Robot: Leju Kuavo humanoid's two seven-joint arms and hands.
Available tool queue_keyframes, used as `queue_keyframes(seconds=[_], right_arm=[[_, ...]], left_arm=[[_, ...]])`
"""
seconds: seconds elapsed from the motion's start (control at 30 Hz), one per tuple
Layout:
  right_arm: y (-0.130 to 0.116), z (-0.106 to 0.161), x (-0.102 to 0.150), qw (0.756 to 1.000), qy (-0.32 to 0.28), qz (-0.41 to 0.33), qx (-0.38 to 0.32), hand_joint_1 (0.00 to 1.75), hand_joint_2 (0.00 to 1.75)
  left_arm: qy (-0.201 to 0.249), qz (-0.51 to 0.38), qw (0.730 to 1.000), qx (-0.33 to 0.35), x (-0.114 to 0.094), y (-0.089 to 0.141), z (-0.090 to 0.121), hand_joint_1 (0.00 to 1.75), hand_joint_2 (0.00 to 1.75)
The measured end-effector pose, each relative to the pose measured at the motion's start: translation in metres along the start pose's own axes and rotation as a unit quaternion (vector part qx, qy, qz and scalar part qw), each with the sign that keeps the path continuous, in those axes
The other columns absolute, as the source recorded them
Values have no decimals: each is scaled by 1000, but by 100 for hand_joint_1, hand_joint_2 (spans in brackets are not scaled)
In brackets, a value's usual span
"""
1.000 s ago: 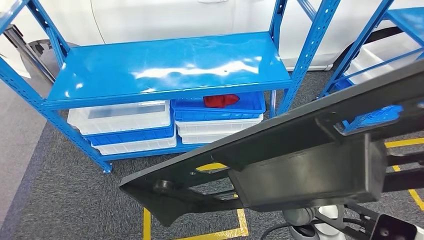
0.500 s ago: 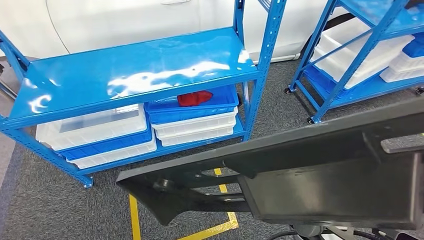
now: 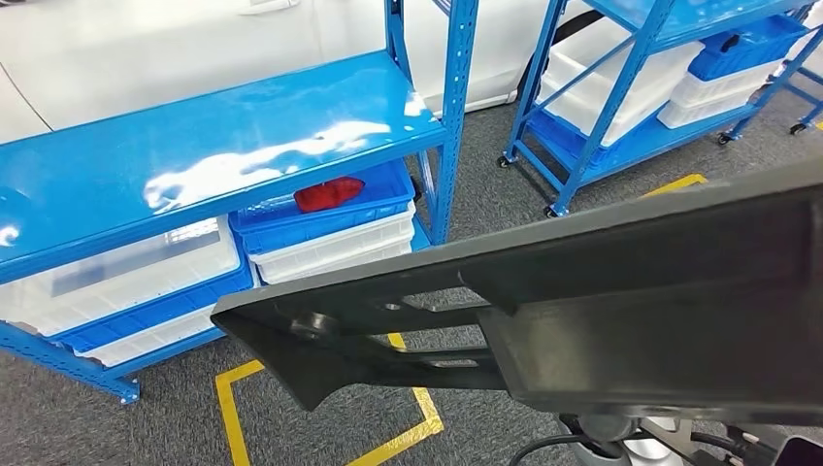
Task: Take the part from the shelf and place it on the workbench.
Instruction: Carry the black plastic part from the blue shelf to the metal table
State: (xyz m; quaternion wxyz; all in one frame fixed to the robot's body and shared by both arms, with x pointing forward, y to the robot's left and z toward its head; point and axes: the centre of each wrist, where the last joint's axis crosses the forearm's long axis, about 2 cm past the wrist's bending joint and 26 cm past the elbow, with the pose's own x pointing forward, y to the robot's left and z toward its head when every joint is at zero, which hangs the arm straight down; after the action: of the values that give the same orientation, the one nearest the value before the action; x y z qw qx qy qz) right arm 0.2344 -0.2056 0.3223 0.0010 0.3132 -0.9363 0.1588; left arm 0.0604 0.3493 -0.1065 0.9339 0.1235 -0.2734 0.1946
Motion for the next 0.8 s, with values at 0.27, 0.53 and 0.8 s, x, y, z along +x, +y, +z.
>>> queue_keyframes(seconds=[0.27,0.53,0.8], right_arm=[[-1,0,-1,1000,3,2,5,175,175],[-1,-6,-6,1000,-4,7,5,175,175],[-3,-8,-15,1000,0,0,0,175,175]], left_arm=[[5,-4,1000,-4,0,3,0,0,0],[3,-2,1000,-10,3,1,-2,0,0],[21,-4,1000,-9,-5,0,2,0,0]])
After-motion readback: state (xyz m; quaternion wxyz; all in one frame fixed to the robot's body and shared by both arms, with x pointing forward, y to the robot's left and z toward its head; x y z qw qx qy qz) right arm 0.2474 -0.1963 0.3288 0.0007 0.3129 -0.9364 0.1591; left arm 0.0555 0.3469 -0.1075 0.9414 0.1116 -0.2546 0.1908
